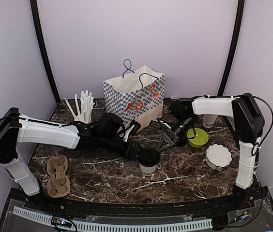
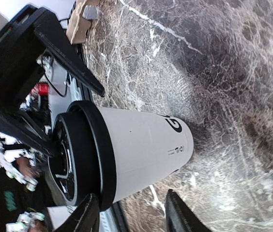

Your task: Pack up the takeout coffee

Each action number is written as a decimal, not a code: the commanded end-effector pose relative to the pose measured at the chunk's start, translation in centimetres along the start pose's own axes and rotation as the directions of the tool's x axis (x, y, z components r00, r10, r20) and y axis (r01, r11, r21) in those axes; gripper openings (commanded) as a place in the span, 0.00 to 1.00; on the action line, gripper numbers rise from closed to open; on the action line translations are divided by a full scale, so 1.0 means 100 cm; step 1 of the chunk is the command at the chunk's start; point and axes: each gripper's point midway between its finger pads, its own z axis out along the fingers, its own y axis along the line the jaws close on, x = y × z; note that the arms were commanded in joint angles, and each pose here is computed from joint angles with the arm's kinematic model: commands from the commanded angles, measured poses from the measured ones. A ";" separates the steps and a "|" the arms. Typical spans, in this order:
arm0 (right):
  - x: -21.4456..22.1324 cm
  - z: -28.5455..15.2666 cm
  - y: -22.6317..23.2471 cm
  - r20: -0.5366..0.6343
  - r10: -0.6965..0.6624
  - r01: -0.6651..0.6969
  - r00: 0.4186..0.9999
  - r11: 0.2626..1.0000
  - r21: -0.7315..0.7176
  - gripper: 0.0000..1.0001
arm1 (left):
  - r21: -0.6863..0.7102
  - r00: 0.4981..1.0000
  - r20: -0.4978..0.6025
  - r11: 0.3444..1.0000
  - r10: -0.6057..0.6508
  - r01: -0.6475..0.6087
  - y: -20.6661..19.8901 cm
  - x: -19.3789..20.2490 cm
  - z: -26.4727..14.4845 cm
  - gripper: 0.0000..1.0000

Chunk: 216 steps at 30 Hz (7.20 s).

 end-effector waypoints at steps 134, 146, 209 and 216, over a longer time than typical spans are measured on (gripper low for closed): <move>-0.103 -0.112 0.003 -0.193 -0.532 0.480 0.825 0.477 0.737 0.67 | -0.410 0.960 0.266 0.912 0.093 0.025 0.059 -0.048 -0.131 0.84; -0.130 -0.218 -0.079 0.041 -0.381 0.144 0.924 0.443 0.885 0.68 | -0.391 0.960 0.268 0.920 0.074 0.038 0.058 -0.043 -0.130 0.84; 0.013 -0.310 -0.183 0.115 0.045 -0.123 0.992 0.345 0.931 0.56 | -0.309 0.965 0.240 0.951 0.109 -0.031 0.044 -0.042 -0.117 0.82; 0.015 -0.304 -0.193 0.104 0.062 -0.119 0.993 0.358 0.926 0.44 | -0.308 0.966 0.234 0.951 0.105 -0.028 0.046 -0.039 -0.113 0.82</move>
